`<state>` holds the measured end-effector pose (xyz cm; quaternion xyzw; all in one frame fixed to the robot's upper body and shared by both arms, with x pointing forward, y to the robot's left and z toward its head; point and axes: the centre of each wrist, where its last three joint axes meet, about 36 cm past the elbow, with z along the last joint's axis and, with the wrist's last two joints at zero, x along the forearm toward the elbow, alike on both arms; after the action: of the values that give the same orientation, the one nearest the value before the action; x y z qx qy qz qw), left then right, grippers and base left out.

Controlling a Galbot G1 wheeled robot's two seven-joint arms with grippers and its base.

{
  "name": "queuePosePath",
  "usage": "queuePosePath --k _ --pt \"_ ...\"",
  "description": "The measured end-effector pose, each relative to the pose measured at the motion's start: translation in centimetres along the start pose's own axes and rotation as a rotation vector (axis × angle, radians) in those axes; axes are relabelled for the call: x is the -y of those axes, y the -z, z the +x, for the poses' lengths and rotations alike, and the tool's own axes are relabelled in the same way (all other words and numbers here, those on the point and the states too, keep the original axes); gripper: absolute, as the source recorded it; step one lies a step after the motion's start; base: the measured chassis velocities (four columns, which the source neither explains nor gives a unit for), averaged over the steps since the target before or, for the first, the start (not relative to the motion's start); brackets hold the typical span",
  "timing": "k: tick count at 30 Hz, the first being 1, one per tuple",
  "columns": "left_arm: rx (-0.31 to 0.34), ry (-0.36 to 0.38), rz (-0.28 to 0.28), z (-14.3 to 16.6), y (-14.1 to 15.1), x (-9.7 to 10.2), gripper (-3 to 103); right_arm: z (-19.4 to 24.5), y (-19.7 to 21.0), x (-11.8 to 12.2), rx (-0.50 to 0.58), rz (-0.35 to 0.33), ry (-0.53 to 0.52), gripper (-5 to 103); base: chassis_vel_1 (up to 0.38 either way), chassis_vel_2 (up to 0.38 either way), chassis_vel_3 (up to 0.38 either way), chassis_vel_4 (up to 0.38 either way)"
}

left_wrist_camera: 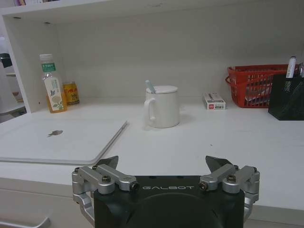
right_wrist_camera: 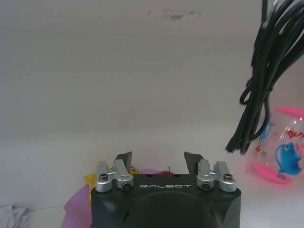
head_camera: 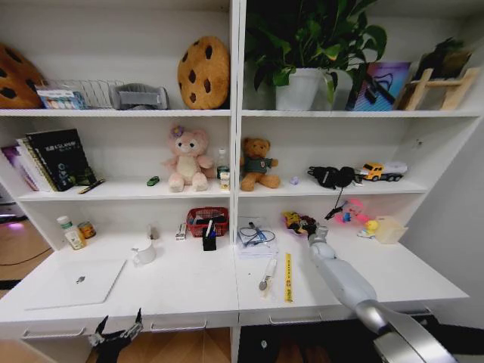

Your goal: Organize the objects on the table.

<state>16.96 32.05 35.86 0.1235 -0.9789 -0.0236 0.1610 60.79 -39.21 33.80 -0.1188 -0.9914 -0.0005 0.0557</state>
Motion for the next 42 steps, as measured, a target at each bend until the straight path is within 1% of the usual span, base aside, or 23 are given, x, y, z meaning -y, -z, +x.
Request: queuePosePath --k 1,2,4,6,7,8,9,11,12,15,17,18,19,20,21,24,26,29,30,33,34,37,42 --pt "0.001 0.001 0.001 0.0 0.0 0.0 100 0.5 0.2 0.5 0.033 0.036 0.007 69 0.000 0.000 0.000 0.000" --pt "0.001 0.001 0.001 0.0 0.0 0.0 100 0.5 0.2 0.5 0.033 0.036 0.007 69 0.000 0.000 0.000 0.000" --pt "0.002 0.002 0.003 0.0 0.0 0.1 100 1.7 0.4 2.0 0.110 0.120 0.026 80 0.000 0.000 0.000 0.000" --pt "0.002 0.002 0.003 0.0 0.0 0.1 100 2.1 0.4 2.4 0.121 0.130 0.032 80 0.000 0.000 0.000 0.000" --pt "0.002 0.002 0.003 0.0 0.0 0.1 100 2.7 0.6 2.8 0.128 0.133 0.037 86 0.000 0.000 0.000 0.000" --pt "0.003 0.003 0.003 0.0 0.0 0.0 100 4.1 1.0 3.1 0.127 0.119 0.054 95 0.000 0.000 0.000 0.000" --pt "0.003 0.003 0.003 0.0 0.0 0.0 100 4.1 1.0 3.1 0.127 0.119 0.054 95 0.000 0.000 0.000 0.000" --pt "0.006 0.006 0.002 0.0 0.0 0.0 100 8.4 1.0 3.0 0.112 0.062 0.105 99 0.000 0.000 0.000 0.000" --pt "0.006 0.006 0.002 0.0 0.0 0.0 100 8.4 1.0 3.0 0.112 0.062 0.105 99 0.000 0.000 0.000 0.000" --pt "0.007 0.013 0.010 0.0 0.0 0.1 100 11.4 1.3 3.2 0.105 0.028 0.123 100 0.000 0.000 0.000 0.000" --pt "0.010 0.017 0.019 0.0 0.0 0.4 100 14.9 2.0 3.5 0.111 0.000 0.129 100 0.000 0.000 0.000 0.000" --pt "0.010 0.017 0.019 0.0 0.0 0.4 100 14.9 2.0 3.5 0.111 0.000 0.129 100 0.000 0.000 0.000 0.000" --pt "0.012 0.020 0.021 -0.1 0.0 0.4 100 16.8 2.4 3.3 0.114 -0.007 0.129 100 0.000 0.000 0.000 0.000" --pt "0.013 0.022 0.021 -0.1 0.0 0.4 100 18.4 2.8 3.3 0.117 -0.005 0.133 103 0.000 0.000 0.000 0.000" --pt "0.013 0.022 0.021 -0.1 0.0 0.4 100 18.4 2.8 3.3 0.117 -0.005 0.133 103 0.000 0.000 0.000 0.000" --pt "0.018 0.023 0.020 -0.3 0.1 0.3 100 22.2 3.7 3.6 0.145 0.037 0.154 94 0.000 0.000 0.000 0.000" --pt "0.029 0.026 0.018 -0.3 0.4 0.2 100 23.7 4.4 3.8 0.163 0.047 0.155 96 0.000 0.000 0.000 0.000" --pt "0.071 0.032 0.010 -0.6 1.9 -0.1 100 26.9 5.9 4.2 0.199 0.052 0.143 99 0.000 0.000 0.000 0.000" --pt "0.071 0.032 0.010 -0.6 1.9 -0.1 100 26.9 5.9 4.2 0.199 0.052 0.143 99 0.000 0.000 0.000 0.000" --pt "0.119 0.038 0.007 -0.8 4.0 -0.7 100 30.5 6.9 4.2 0.211 0.041 0.137 99 0.000 0.000 0.000 0.000" --pt "0.119 0.038 0.007 -0.8 4.0 -0.7 100 30.5 6.9 4.2 0.211 0.041 0.137 99 0.000 0.000 0.000 0.000" --pt "0.164 0.032 0.015 -0.5 6.5 -0.9 100 33.4 7.7 4.2 0.210 0.029 0.130 100 0.000 0.000 0.000 0.000" --pt "0.194 0.018 0.020 0.1 8.6 -0.7 100 34.9 8.0 4.1 0.214 0.019 0.132 100 0.000 0.000 0.000 0.000"
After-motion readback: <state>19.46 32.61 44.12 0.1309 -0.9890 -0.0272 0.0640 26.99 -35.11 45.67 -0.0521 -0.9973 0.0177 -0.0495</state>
